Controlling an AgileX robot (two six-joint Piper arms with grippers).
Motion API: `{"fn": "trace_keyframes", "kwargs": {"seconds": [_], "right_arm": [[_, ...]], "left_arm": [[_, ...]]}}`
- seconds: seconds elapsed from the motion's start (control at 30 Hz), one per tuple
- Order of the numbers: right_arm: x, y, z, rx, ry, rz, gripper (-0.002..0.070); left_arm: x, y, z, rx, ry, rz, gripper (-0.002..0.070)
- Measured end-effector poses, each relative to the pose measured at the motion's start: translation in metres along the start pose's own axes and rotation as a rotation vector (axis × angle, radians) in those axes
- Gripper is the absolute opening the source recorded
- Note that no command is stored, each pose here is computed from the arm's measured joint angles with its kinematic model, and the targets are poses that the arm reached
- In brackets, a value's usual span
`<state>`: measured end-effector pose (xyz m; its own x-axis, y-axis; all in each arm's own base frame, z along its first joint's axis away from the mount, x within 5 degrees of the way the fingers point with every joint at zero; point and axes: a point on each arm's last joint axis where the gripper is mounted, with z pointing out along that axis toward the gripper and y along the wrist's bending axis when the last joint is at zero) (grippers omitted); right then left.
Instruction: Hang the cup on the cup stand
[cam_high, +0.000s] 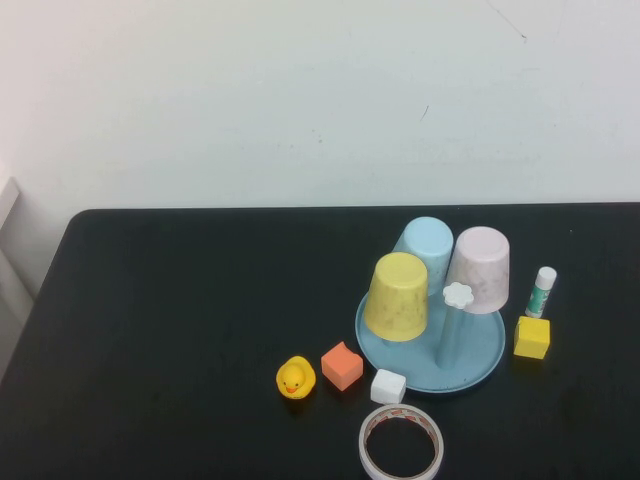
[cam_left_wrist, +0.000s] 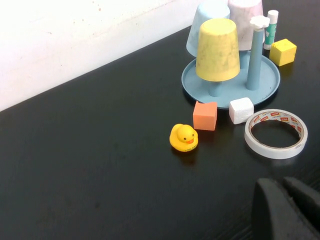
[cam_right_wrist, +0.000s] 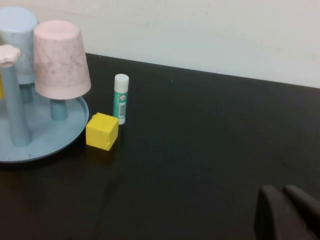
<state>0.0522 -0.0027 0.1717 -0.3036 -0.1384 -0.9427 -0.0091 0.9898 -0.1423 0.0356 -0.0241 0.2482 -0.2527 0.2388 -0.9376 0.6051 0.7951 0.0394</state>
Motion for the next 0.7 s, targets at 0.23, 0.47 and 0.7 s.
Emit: {"fn": "trace_keyframes", "kwargs": {"seconds": [0.23, 0.47, 0.7], "right_arm": [[0.0000, 0.0000, 0.0000, 0.000, 0.000, 0.000, -0.0001], [0.0000, 0.0000, -0.0002, 0.000, 0.004, 0.000, -0.0001], [0.0000, 0.0000, -0.0002, 0.000, 0.004, 0.000, -0.0001]], "left_arm": [[0.0000, 0.0000, 0.0000, 0.000, 0.000, 0.000, -0.0001], [0.0000, 0.0000, 0.0000, 0.000, 0.000, -0.001, -0.0001], [0.0054, -0.0004, 0.0049, 0.001, -0.003, 0.002, -0.0001]]}}
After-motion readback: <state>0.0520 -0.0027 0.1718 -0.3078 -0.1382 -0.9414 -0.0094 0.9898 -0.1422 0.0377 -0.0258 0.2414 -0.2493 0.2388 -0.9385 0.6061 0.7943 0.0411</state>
